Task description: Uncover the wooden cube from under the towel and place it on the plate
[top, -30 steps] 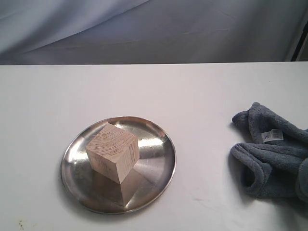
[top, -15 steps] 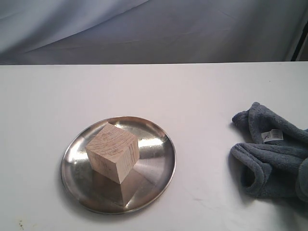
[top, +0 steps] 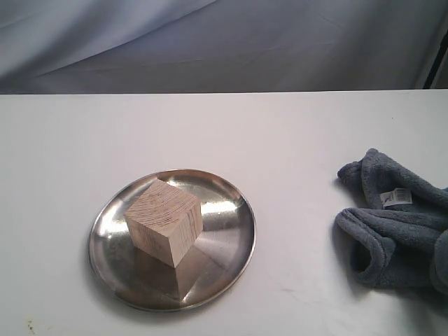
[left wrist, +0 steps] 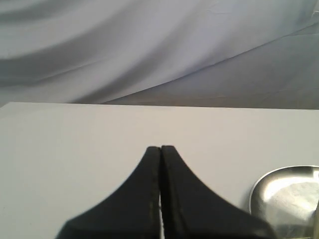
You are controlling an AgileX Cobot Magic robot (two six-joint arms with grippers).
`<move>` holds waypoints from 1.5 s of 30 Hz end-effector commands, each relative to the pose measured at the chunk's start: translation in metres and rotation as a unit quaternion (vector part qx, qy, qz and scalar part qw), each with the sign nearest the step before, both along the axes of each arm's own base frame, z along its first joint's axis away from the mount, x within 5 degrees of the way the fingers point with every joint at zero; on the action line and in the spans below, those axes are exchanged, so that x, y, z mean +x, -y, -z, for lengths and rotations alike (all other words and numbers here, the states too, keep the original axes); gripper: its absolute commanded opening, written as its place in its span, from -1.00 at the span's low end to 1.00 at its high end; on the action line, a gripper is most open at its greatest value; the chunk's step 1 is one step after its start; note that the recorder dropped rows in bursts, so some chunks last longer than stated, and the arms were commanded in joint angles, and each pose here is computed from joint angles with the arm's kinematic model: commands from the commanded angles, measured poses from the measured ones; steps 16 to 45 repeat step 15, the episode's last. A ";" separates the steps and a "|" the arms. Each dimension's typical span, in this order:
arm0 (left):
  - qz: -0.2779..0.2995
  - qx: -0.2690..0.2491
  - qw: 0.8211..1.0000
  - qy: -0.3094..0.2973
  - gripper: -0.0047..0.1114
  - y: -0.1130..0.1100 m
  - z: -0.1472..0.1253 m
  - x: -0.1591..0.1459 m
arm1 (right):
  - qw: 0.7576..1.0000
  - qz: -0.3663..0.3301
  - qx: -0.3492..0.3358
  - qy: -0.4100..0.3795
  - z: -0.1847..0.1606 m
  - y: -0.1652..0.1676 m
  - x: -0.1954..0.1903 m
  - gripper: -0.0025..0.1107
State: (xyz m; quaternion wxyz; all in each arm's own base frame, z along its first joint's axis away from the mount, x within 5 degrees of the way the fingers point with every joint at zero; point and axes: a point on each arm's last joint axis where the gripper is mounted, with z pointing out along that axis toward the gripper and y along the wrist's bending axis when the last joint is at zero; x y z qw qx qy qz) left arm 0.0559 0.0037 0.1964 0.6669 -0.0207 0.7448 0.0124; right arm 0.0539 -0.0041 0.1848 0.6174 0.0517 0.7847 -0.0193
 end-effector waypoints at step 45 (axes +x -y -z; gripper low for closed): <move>-0.004 -0.004 1.000 -0.027 -0.92 -0.001 0.006 -0.001 | 1.000 -0.001 0.000 0.001 0.001 0.000 0.000 -0.96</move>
